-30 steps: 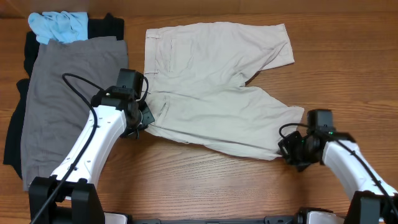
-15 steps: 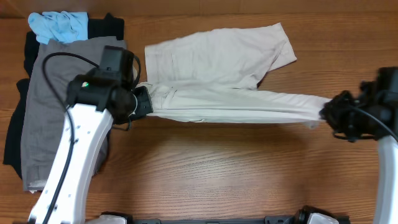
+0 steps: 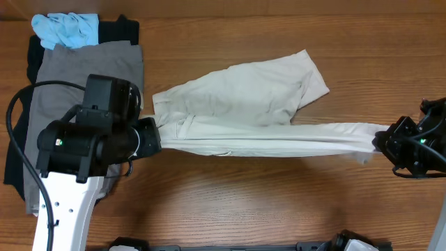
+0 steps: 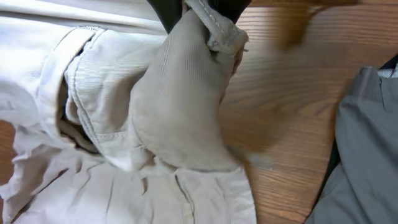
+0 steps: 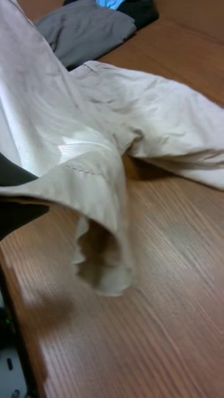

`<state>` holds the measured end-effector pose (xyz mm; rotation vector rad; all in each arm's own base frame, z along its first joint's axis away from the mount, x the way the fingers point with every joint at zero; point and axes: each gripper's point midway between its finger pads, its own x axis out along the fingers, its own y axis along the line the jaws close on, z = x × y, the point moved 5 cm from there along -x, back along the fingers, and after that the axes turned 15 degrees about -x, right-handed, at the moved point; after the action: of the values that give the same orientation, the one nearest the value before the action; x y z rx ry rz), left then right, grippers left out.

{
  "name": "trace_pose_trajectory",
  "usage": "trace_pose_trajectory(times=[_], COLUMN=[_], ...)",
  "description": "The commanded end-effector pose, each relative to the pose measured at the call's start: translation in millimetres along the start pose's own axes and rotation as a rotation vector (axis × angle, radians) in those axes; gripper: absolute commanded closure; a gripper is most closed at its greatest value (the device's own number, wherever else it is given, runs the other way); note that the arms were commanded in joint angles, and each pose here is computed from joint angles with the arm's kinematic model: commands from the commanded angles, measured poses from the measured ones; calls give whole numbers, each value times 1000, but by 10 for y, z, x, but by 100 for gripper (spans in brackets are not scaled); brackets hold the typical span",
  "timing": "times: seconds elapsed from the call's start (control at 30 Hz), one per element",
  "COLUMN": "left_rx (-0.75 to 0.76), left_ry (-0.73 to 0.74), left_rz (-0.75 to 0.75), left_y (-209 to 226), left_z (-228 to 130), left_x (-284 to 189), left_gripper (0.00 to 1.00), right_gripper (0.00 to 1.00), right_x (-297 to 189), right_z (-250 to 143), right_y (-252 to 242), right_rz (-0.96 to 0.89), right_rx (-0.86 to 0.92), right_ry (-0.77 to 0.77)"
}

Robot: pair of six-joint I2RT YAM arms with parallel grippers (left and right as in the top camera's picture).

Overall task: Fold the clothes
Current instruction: 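Lift the near hem with both grippers and fold it toward the waistband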

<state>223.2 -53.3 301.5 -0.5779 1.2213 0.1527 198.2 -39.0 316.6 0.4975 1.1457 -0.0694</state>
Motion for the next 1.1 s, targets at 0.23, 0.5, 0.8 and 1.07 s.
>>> trace_pose_trajectory(times=[0.23, 0.5, 0.8, 1.07], left_rx=[-63, -78, -85, -86], left_ry=[-88, -47, -93, -168], left_rz=[257, 311, 376, 348], left_y=[294, 313, 323, 246], left_z=[304, 478, 785, 1006], left_x=[384, 1105, 1645, 1922], left_gripper=[96, 96, 96, 96], right_gripper=[96, 96, 96, 96], right_x=[399, 1383, 2233, 2563], right_z=[720, 1103, 1535, 1720], right_y=[-44, 55, 304, 597], right_rz=[-103, -72, -25, 7], right_rx=[-183, -244, -305, -382], right_ry=[-84, 50, -47, -151])
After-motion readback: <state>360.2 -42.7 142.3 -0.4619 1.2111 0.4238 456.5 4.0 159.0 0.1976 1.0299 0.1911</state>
